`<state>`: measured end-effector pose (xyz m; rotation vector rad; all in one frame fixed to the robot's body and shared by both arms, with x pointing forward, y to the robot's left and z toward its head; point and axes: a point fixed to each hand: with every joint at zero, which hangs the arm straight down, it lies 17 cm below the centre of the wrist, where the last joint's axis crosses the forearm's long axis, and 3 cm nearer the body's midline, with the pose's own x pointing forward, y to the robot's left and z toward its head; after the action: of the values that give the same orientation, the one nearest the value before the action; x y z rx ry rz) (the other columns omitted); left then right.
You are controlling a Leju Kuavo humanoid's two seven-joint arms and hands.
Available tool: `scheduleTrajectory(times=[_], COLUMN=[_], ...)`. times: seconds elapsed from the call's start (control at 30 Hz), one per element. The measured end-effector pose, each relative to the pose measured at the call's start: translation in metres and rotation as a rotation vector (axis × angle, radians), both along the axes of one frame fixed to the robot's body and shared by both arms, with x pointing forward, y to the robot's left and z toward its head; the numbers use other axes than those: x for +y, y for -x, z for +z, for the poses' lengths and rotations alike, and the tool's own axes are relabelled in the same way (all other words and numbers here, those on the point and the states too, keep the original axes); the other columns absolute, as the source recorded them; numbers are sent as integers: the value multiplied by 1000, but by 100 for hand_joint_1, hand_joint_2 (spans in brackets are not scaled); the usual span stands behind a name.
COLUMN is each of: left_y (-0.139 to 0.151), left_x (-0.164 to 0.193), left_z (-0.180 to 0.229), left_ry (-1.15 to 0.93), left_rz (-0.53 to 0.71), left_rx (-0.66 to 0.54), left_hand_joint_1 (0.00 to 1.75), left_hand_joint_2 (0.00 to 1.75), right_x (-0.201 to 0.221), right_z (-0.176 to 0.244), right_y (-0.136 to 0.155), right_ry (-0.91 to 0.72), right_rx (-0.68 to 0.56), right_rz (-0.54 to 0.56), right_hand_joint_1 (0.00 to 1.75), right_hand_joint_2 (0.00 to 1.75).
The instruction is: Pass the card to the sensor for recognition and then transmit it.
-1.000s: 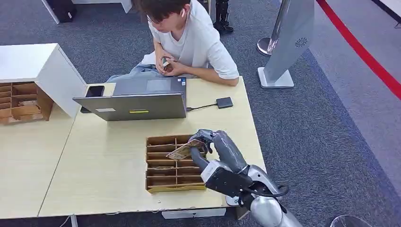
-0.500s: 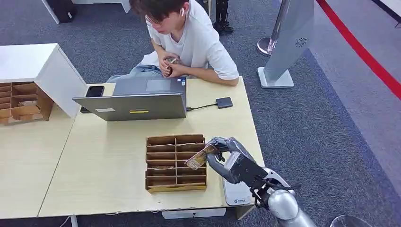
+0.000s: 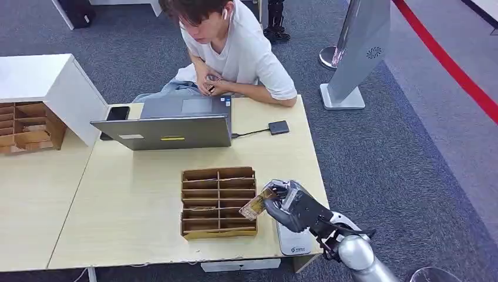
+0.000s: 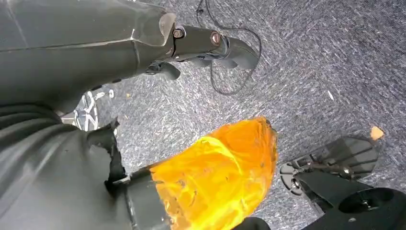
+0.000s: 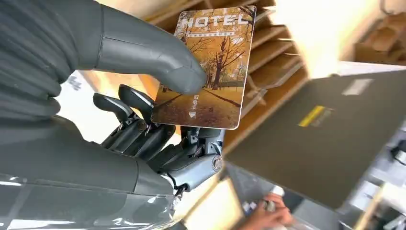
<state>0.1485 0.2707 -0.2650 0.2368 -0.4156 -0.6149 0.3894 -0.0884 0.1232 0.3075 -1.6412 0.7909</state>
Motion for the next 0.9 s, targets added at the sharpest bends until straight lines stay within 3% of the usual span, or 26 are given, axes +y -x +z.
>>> scheduleTrajectory(times=[0.37,0.9], left_y=[1,1], left_x=[-1,-1], left_z=[0,0], left_ry=[-3,-7], left_rz=[-20,-31], left_rx=[6,7], left_hand_joint_1=[0,0], left_hand_joint_2=[0,0], right_x=[-32,-55], right_z=[-56,-87], right_y=[6,8], right_ry=[100,209], right_rx=[138,179], right_rz=[17,-6], right_hand_joint_1=[175,175], right_hand_joint_2=[175,175])
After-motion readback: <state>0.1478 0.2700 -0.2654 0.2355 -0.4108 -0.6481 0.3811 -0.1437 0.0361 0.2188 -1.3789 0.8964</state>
